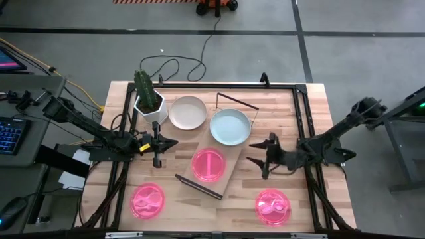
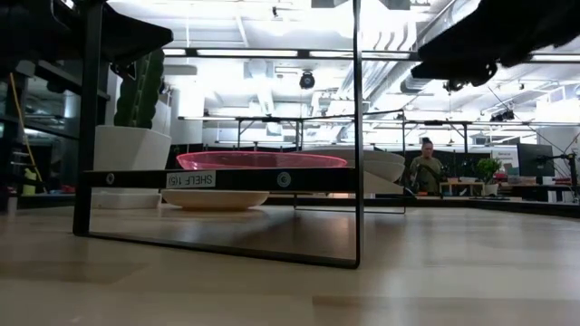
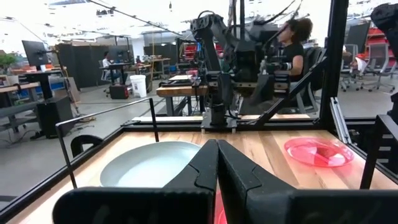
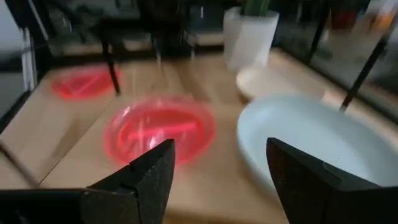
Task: Place and stack plates onto a shelf
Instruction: Stack the white plate on top of the other white plate on the shelf
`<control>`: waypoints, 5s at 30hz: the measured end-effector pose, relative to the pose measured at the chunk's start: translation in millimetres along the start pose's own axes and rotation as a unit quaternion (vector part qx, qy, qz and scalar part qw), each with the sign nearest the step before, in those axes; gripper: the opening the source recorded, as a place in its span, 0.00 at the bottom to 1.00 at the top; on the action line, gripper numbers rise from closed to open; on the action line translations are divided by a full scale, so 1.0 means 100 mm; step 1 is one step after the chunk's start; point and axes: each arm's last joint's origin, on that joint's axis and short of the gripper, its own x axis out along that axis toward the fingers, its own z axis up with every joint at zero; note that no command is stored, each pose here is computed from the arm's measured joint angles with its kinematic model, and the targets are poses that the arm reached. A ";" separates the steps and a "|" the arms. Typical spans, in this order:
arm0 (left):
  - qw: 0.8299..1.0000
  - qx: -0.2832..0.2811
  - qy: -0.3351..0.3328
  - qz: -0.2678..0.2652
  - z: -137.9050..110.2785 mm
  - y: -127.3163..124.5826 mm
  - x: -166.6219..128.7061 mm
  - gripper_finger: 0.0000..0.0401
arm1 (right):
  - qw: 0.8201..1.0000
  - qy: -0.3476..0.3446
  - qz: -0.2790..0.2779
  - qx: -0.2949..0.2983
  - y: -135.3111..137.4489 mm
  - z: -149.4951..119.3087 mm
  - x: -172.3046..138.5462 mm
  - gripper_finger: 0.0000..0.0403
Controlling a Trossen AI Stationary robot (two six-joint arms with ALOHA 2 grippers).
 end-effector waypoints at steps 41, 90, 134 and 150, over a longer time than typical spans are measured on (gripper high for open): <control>0.999 0.018 0.005 0.051 0.05 0.02 0.03 0.02 | 0.990 -0.078 0.115 -0.004 -1.15 0.08 -0.25 0.53; 0.905 0.075 0.385 0.164 0.14 0.47 0.84 0.32 | 0.993 -0.096 0.066 0.027 -1.21 0.08 -0.50 0.00; 0.812 0.128 0.566 0.067 -0.55 0.96 0.95 0.41 | 0.996 -0.049 0.065 0.024 -1.21 -0.01 -0.48 0.00; 0.817 0.124 0.560 0.057 -0.59 0.97 0.98 0.46 | 0.997 -0.041 0.065 0.033 -1.21 -0.03 -0.48 0.00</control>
